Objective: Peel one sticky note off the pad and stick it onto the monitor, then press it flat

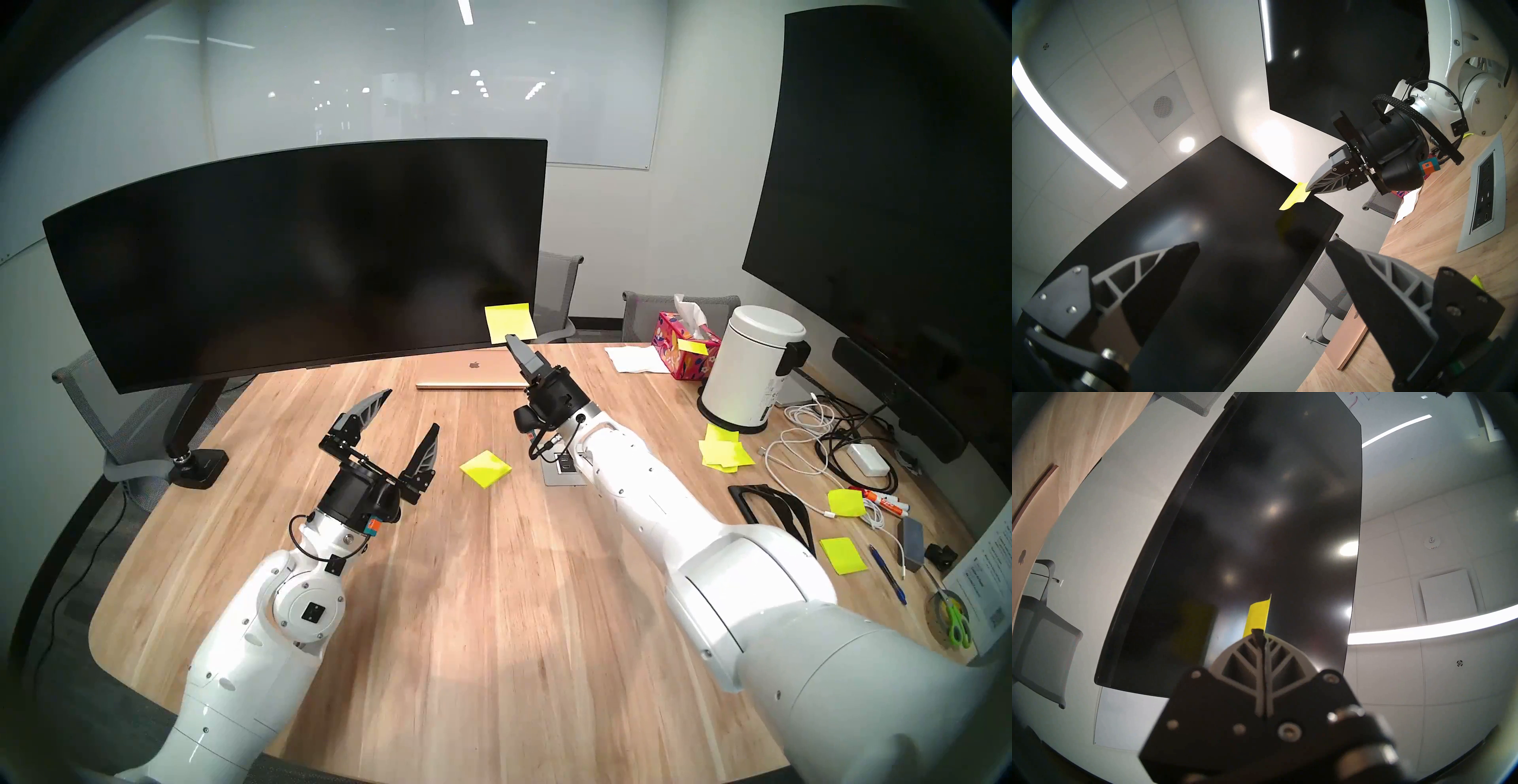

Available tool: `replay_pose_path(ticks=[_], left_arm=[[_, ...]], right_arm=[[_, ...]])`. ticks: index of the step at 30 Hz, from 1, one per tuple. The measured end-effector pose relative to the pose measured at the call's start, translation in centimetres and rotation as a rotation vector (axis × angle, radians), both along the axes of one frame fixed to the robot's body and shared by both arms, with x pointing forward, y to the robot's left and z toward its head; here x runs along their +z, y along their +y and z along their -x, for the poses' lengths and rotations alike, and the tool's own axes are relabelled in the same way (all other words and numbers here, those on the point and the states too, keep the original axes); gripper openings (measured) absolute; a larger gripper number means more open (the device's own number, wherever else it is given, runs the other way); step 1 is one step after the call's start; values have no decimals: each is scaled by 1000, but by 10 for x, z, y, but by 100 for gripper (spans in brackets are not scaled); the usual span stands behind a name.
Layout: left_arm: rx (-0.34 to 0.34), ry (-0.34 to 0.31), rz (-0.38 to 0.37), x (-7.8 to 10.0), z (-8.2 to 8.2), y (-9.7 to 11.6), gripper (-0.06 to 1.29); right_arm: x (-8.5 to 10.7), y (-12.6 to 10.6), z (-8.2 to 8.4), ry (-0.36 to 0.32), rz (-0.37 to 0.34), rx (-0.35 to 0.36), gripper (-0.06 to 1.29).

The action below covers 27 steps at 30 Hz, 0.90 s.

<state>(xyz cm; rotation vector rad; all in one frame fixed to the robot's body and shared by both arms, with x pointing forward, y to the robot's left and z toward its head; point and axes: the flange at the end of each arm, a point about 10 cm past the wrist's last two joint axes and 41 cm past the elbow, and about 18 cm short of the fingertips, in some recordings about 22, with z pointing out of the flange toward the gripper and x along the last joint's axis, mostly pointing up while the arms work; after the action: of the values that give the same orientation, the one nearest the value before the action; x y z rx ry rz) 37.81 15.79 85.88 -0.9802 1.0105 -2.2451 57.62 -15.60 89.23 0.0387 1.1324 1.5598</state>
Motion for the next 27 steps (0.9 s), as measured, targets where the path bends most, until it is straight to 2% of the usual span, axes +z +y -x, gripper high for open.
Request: replay_pose_path(ticks=[27], left_arm=[[1,0,0,0,0,0,127]], right_arm=[[16,7,-10,-38,-25,-4,-3]])
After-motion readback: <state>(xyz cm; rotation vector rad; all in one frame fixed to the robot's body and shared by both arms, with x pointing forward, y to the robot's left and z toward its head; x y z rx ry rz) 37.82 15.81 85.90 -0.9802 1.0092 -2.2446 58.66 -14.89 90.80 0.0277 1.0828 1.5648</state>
